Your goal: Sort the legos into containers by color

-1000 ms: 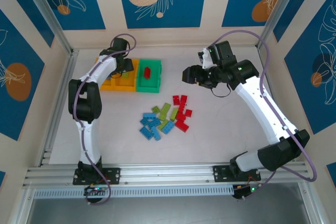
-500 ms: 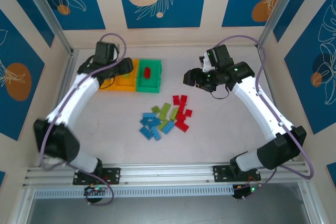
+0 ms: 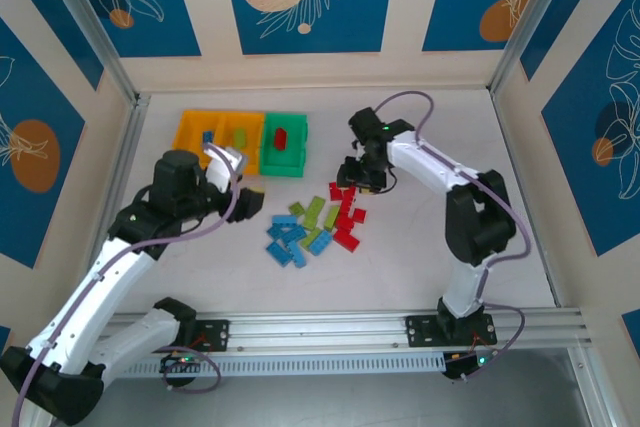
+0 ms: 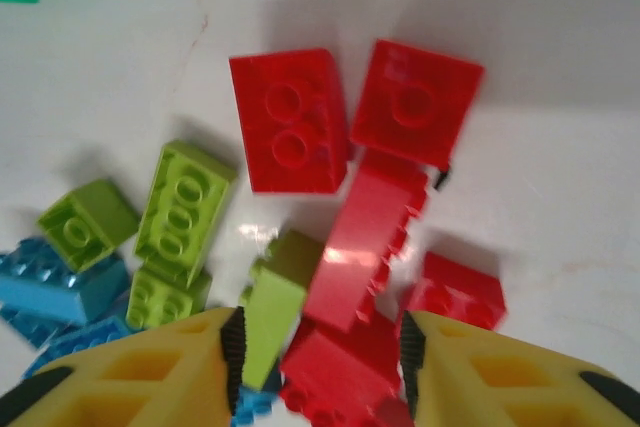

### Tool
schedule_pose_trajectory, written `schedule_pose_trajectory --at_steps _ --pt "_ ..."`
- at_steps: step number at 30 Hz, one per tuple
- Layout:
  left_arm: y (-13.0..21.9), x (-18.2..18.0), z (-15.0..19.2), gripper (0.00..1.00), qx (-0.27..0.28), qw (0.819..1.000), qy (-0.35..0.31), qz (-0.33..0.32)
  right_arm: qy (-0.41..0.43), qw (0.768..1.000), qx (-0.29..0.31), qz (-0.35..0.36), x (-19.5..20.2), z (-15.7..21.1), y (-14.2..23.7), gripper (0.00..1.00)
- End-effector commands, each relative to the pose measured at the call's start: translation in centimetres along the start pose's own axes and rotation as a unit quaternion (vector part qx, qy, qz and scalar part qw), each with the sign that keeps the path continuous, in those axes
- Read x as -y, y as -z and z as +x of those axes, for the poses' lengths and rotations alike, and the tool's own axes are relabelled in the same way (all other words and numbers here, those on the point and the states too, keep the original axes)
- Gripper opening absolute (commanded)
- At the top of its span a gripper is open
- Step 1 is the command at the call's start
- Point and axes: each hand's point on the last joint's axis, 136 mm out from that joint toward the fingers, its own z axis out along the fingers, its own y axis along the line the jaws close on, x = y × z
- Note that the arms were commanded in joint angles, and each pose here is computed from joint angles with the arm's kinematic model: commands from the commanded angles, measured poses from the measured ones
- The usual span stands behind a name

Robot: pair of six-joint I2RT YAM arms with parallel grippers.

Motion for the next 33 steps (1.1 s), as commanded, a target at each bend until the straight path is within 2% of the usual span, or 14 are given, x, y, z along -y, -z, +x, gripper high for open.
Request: schedule_pose_trajectory --at_steps 1,4,10,17,20,24,29,33 --pt "-0.1 1.0 -0.3 0.78 0.036 0.997 -0.063 0.024 0.044 0.996 0.026 0.070 -0.1 -1.8 -0.9 0.46" --pt "-0.8 0.5 0.4 0.78 0.035 0.997 -0.071 0.012 0.062 0.992 0.022 0.112 -0.1 -2.9 -2.1 0.47" --pt "-1.8 0.0 1.4 0.79 0.034 0.997 -0.074 0.005 0.080 0.987 0.001 0.141 -0.1 -4.2 -4.6 0.48" --pt "-1.6 -0.3 1.7 0.81 0.027 0.996 -0.089 -0.007 0.082 0.988 -0.038 0.129 -0.7 -2.8 -6.8 0.49" --pt "-1.6 -0.4 1.6 0.81 0.028 0.996 -0.089 -0.009 0.084 0.987 -0.044 0.127 -1.1 -2.5 -7.1 0.44" --pt "-1.5 -0.8 1.6 0.81 0.030 0.995 -0.089 -0.020 0.076 0.990 -0.013 0.120 -2.0 -3.4 -4.6 0.27" --pt "-1.0 -2.0 1.4 0.82 0.037 0.993 -0.090 -0.061 0.082 0.992 0.095 0.025 -6.8 -5.6 3.2 0.26" --pt "-0.3 -3.4 1.0 0.82 0.051 0.990 -0.080 -0.104 0.107 0.974 0.185 -0.074 -11.6 -7.3 7.4 0.27"
